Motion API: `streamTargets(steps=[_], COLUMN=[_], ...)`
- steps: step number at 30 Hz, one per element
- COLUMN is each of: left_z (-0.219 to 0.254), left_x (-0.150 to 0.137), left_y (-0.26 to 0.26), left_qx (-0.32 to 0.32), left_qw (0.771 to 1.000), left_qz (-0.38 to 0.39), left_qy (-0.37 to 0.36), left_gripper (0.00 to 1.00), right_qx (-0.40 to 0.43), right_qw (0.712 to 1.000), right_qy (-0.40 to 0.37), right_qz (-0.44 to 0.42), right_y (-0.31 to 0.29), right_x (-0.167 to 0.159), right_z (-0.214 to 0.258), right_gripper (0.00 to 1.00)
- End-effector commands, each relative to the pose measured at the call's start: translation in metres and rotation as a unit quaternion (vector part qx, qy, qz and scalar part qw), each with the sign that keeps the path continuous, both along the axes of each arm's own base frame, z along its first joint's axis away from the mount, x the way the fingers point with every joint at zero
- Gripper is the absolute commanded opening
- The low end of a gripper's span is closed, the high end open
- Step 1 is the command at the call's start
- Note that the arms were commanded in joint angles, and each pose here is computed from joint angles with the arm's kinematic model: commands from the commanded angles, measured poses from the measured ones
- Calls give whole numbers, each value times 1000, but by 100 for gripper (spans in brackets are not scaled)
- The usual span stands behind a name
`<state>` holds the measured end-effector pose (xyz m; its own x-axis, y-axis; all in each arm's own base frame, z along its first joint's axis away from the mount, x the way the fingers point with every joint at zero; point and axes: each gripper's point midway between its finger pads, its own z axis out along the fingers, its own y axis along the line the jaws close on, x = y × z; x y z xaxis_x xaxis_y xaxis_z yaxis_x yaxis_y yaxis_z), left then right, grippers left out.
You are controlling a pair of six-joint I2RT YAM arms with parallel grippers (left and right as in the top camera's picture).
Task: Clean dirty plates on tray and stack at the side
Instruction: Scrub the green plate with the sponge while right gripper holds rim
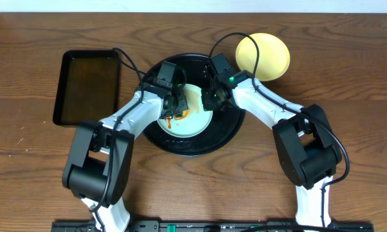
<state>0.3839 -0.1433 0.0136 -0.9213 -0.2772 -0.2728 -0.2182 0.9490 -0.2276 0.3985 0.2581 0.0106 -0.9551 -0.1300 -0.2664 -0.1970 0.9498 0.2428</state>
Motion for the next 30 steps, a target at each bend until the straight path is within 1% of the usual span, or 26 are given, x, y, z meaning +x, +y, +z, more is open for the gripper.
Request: streamTargets(steps=[1, 2, 7, 13, 14, 16, 17, 20, 21, 22, 23, 25, 27, 28, 30], left_z=[28, 30, 29, -1, -3, -2, 0, -1, -3, -7, -10, -19, -21, -19, -15], left_x=[5, 6, 4, -8, -8, -10, -10, -12, -13, -16, -17, -24, -26, -27, -24], left_y=[4, 2, -45, -61, -64, -79, -83, -83, -79, -72, -66, -34, -8, 18, 36], left_qx=[12, 6, -99, -120, -127, -166, -176, -176, -165, -136, -119, -35, 31, 93, 136], left_qw=[999, 999, 993, 992, 991, 985, 983, 983, 985, 988, 989, 997, 997, 994, 989], left_qz=[0, -2, -53, -26, -26, -46, -50, -52, -51, -73, -79, -65, -52, -38, -43], left_qy=[-42, -46, -37, 15, 18, 25, 26, 29, 31, 27, 28, 39, 42, 41, 33], left_gripper=[7, 7, 7, 8, 7, 8, 8, 8, 7, 7, 7, 7, 7, 7, 8], right_qx=[-16, -15, -15, -16, -16, -16, -16, -16, -16, -16, -16, -17, -17, -17, -17], right_qw=[1000, 1000, 1000, 1000, 1000, 1000, 1000, 1000, 1000, 1000, 1000, 1000, 1000, 1000, 1000], right_qy=[-1, -1, -2, -1, -1, -1, -1, -1, -1, 0, 0, 1, 1, 1, 1], right_qz=[-14, -14, -14, -14, -14, -14, -14, -14, -14, -14, -14, -14, -14, -14, -14], right_y=[-9, -9, -9, -9, -9, -9, -9, -9, -10, -10, -10, -10, -10, -10, -10], right_x=[3, 3, 3, 3, 3, 3, 3, 3, 3, 3, 3, 2, 2, 2, 2], right_z=[-7, -7, -7, -7, -7, -7, -7, -7, -7, -7, -7, -7, -7, -7, -7], right_gripper=[1, 1, 1, 1, 1, 1, 1, 1, 1, 1, 1, 1, 1, 1, 1])
